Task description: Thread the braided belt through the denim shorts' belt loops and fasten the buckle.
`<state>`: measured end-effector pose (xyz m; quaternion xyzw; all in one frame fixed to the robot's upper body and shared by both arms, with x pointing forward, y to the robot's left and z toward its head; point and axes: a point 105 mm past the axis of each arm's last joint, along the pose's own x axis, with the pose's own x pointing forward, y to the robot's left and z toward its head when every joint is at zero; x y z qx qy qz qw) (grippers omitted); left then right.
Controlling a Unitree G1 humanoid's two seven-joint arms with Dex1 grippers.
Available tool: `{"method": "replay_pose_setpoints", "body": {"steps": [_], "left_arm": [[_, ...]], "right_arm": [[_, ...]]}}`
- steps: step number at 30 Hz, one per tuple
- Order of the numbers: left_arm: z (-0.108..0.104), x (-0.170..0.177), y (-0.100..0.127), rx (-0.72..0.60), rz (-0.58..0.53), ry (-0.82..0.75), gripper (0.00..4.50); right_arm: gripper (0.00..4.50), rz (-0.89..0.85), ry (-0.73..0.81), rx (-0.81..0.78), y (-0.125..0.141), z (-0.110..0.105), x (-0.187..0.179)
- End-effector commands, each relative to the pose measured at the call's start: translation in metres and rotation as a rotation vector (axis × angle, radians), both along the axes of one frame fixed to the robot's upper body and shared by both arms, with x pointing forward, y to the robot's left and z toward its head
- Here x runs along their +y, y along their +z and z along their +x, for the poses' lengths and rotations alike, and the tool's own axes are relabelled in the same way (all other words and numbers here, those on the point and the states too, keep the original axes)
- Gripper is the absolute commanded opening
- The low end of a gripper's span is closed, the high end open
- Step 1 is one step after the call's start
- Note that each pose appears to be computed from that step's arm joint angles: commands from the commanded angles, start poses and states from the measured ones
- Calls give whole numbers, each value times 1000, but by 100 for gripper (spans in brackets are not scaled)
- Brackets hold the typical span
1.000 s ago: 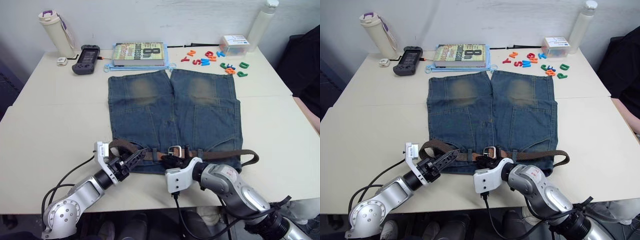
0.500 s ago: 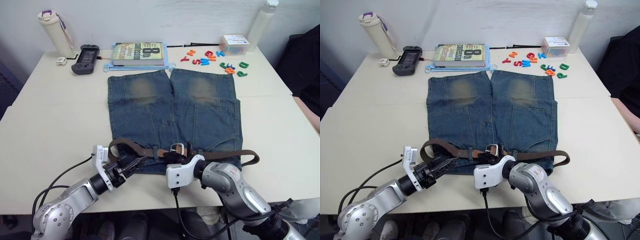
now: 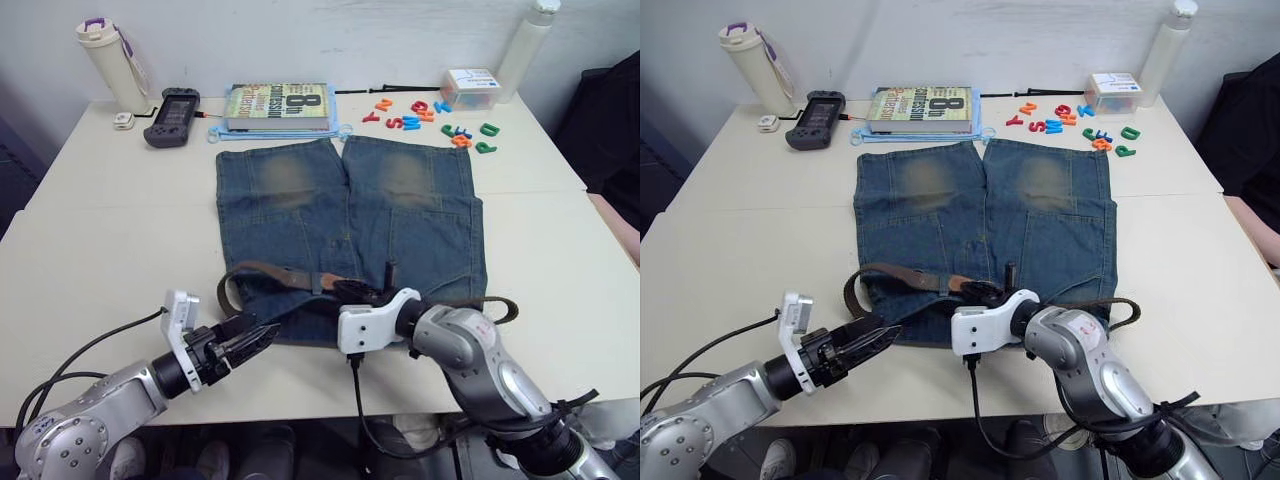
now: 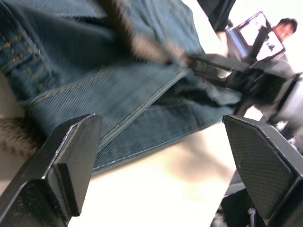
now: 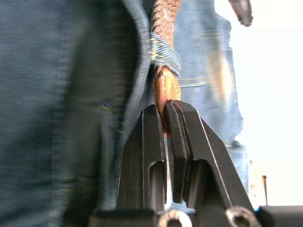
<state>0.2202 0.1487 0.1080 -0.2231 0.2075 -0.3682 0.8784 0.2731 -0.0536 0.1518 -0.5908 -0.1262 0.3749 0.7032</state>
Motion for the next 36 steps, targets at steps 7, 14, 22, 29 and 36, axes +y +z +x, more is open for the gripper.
{"method": "replay_pose_setpoints", "body": {"steps": [7, 14, 22, 29, 36], "left_arm": [[-13, 4, -46, 74, 260, -88, 450], [-14, 1, -50, 51, 289, -142, 450], [-9, 4, -57, 52, 294, -183, 450], [1, 4, -61, 39, 295, -231, 450], [9, 12, -58, -4, 279, -247, 450]], "right_arm": [[2, 11, 9, -75, 32, -12, -7], [2, -90, -101, -120, 41, -1, -47], [2, -132, -244, -181, 62, -4, -95], [2, -198, -384, -202, 73, -17, -136], [2, -184, -415, -223, 81, -23, -141]]}}
